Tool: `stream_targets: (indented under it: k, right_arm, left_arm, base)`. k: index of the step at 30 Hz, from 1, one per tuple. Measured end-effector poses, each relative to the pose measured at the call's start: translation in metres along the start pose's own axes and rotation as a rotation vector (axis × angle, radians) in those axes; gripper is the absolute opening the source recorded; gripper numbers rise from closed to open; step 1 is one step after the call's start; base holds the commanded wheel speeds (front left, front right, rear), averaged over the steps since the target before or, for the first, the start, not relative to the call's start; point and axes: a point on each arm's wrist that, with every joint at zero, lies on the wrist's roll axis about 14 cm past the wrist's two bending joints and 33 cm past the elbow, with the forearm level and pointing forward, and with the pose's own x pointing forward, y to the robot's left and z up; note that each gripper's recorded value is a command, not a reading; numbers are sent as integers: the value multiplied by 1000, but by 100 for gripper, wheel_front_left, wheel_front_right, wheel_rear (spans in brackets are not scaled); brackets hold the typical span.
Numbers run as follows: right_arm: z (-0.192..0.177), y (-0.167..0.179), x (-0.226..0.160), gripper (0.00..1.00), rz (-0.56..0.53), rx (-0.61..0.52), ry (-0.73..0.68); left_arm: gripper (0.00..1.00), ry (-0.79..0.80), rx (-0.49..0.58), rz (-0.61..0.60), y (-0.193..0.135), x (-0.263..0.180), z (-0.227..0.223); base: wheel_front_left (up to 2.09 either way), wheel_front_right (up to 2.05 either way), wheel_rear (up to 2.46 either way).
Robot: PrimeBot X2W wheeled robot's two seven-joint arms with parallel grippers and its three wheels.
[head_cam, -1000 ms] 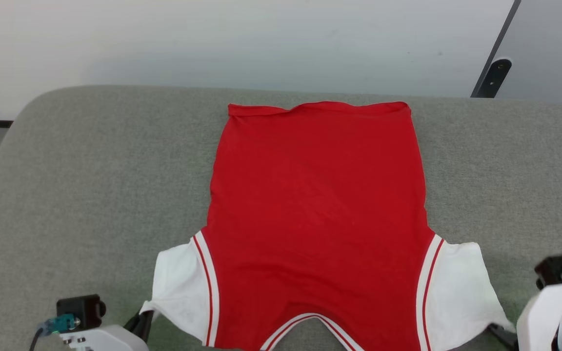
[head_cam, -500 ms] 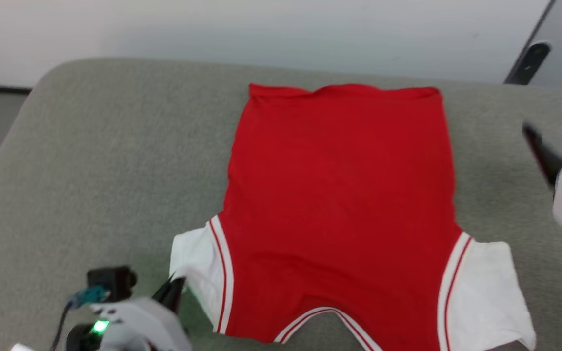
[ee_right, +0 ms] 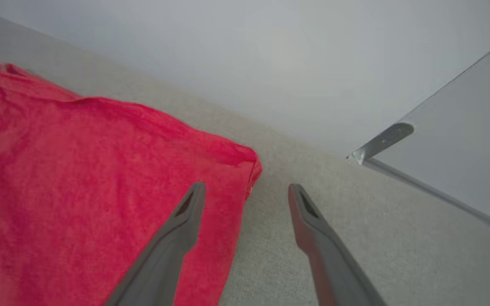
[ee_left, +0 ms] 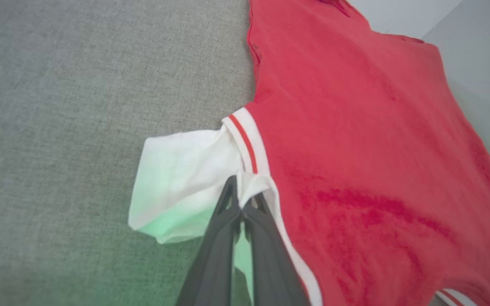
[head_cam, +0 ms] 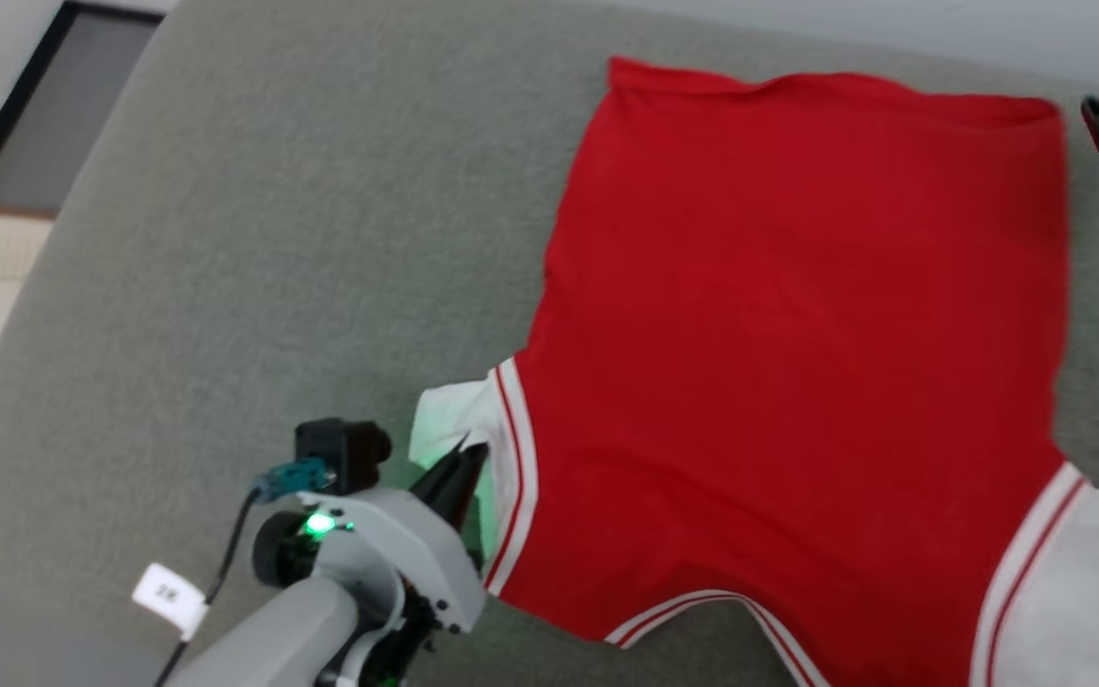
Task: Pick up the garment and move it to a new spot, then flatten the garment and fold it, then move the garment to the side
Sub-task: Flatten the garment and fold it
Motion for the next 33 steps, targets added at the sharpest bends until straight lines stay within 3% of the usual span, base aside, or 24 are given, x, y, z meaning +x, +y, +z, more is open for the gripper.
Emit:
stream_targets:
  k: [6,18,19,25,33]
  right_arm:
    - [-47,15,41,100,36,58,301]
    - [-91,20,89,100,12,116,490]
    - [-93,20,92,0,10,124,489]
    - [-92,32,104,0,21,136,468]
    - [-85,38,84,0,29,123,490]
  left_arm:
    - [0,24,-15,12,7,7,-9]
    - [0,44,-55,63,28,8,-24]
    - [0,46,-56,74,32,7,-25]
    - [0,37,-65,112,47,8,-26]
    - [0,23,-56,129,58,8,-22]
  base:
    - [0,0,0]
    - [0,0,0]
    - [0,0,0]
    - [0,0,0]
    - [0,0,0]
